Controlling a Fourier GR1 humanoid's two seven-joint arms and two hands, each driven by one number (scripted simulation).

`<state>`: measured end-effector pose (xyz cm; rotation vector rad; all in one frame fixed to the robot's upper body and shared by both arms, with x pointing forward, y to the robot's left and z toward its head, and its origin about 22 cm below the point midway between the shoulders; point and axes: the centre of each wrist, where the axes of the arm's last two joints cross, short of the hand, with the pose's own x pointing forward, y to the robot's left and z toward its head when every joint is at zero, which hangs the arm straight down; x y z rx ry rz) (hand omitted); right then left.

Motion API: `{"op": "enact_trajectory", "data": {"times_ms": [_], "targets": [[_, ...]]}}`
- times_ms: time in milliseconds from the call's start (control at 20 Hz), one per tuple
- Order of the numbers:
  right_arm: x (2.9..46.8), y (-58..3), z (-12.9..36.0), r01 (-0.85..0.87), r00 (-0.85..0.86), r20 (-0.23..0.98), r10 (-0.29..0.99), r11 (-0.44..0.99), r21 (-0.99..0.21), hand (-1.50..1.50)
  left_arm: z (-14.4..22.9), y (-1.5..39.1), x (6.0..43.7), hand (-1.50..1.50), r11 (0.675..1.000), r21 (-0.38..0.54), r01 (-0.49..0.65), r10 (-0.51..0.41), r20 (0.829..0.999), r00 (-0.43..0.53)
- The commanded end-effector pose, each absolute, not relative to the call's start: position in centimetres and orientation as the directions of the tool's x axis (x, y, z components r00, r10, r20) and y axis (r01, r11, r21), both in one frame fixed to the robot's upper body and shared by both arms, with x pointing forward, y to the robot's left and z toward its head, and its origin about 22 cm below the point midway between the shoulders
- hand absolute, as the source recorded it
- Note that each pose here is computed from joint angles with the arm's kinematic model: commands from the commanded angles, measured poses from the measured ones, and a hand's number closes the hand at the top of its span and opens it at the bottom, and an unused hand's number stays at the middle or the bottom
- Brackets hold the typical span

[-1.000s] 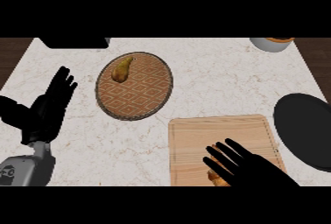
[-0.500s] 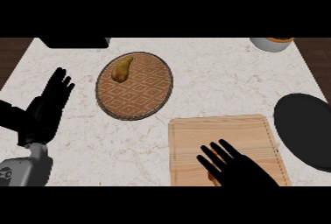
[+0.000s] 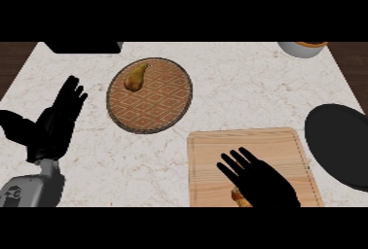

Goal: Pick the croissant from the cutting board and place it in the pan

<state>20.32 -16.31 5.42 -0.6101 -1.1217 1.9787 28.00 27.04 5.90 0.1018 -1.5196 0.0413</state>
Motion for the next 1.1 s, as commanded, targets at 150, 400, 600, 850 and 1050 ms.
{"op": "enact_trajectory", "data": {"times_ms": [150,400,600,850,1050], "targets": [[20.3,-15.6,3.7,-0.398,-0.591,-0.028,0.806,-0.322,-0.859,-1.5,5.8,26.1,27.3,0.0,0.993,0.035,-0.11,-0.03,0.998,0.048],[20.1,-16.1,1.3,-0.417,-0.582,0.024,0.813,-0.273,-0.867,-1.5,6.2,26.6,27.4,0.0,0.994,0.035,-0.102,-0.032,0.999,0.035],[21.6,-16.1,0.7,-0.445,-0.589,0.03,0.808,-0.294,-0.846,-1.5,6.9,27.7,27.1,0.0,0.995,0.033,-0.095,-0.029,0.999,0.039],[23.3,-13.8,-0.8,-0.424,-0.655,0.055,0.754,-0.306,-0.853,1.5,5.9,26.5,27.5,0.0,0.996,0.039,-0.08,-0.034,0.998,0.062],[22.0,-14.2,-2.9,-0.397,-0.673,0.056,0.738,-0.296,-0.869,1.5,6.9,26.2,28.2,0.0,0.996,0.029,-0.089,-0.025,0.998,0.051]]}}
